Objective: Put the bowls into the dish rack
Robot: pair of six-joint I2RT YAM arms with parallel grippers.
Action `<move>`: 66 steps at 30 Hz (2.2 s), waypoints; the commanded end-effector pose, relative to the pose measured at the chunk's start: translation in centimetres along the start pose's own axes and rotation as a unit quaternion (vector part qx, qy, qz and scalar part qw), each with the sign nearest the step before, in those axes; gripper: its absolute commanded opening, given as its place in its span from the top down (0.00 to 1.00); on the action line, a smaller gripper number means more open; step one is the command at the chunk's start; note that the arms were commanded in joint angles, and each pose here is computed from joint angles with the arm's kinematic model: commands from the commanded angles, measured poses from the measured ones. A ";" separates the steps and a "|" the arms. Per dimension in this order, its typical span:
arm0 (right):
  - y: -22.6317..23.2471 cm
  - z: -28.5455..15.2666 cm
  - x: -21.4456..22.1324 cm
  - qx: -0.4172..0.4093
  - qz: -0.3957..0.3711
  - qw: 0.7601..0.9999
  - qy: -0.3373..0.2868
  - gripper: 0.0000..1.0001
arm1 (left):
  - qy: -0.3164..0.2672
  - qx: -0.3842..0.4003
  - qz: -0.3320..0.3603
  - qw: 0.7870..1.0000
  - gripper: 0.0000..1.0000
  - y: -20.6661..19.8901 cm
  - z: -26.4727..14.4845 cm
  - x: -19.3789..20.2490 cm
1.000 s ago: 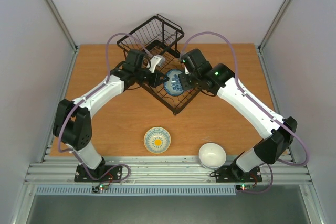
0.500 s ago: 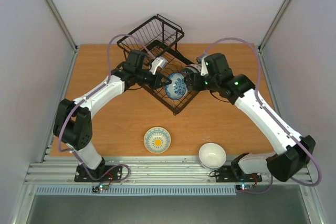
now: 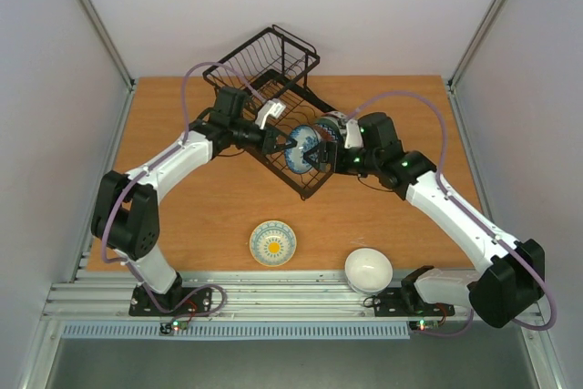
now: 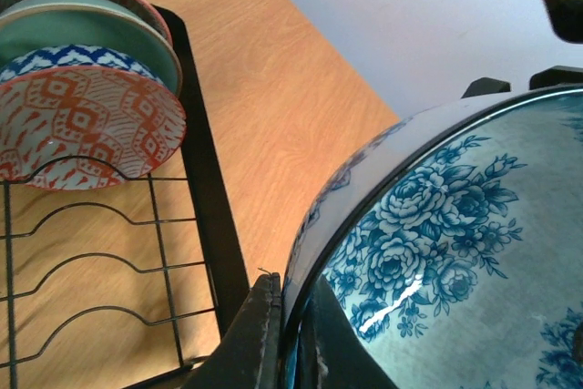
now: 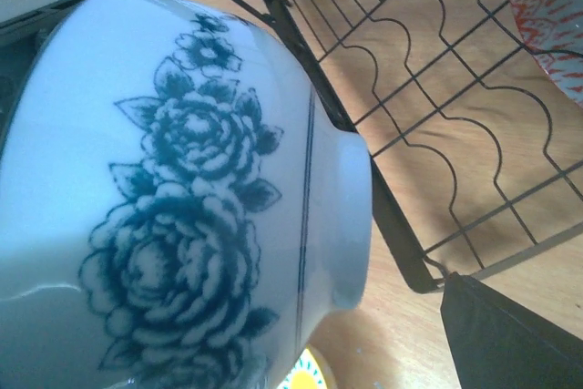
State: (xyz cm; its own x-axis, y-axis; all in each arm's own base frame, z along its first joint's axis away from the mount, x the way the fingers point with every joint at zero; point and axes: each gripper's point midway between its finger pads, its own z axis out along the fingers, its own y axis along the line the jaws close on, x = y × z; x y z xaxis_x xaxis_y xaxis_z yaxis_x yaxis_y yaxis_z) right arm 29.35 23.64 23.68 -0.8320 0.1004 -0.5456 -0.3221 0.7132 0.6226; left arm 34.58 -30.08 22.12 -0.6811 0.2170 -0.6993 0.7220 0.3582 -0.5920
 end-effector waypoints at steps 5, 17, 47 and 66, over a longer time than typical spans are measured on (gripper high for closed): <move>2.1 -1.0 -1.4 -0.045 -0.006 0.998 -0.031 0.18 | -0.023 0.069 0.022 0.997 0.99 -2.7 -0.5 -1.6; 1.1 -1.9 -2.4 0.000 -0.019 0.998 -0.061 0.95 | -0.019 0.072 0.010 0.997 1.00 -2.5 -0.3 -1.6; -7.5 4.4 -4.6 0.368 -0.299 0.871 0.131 0.99 | -0.098 -0.200 0.039 0.974 0.31 3.9 -4.3 -4.1; -9.5 9.3 -3.9 0.463 -0.388 0.778 0.174 0.99 | -0.124 -0.231 0.033 0.965 0.31 4.6 -6.1 -4.8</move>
State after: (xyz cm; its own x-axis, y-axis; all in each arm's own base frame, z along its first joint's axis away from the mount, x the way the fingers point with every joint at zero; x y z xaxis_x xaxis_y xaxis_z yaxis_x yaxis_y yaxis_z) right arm 38.89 22.39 13.60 -0.6987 -0.6651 -0.2634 -0.4792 0.7085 -0.5181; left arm 39.38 -24.62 22.96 -0.6156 0.0953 -0.7823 0.5902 0.7136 -0.3775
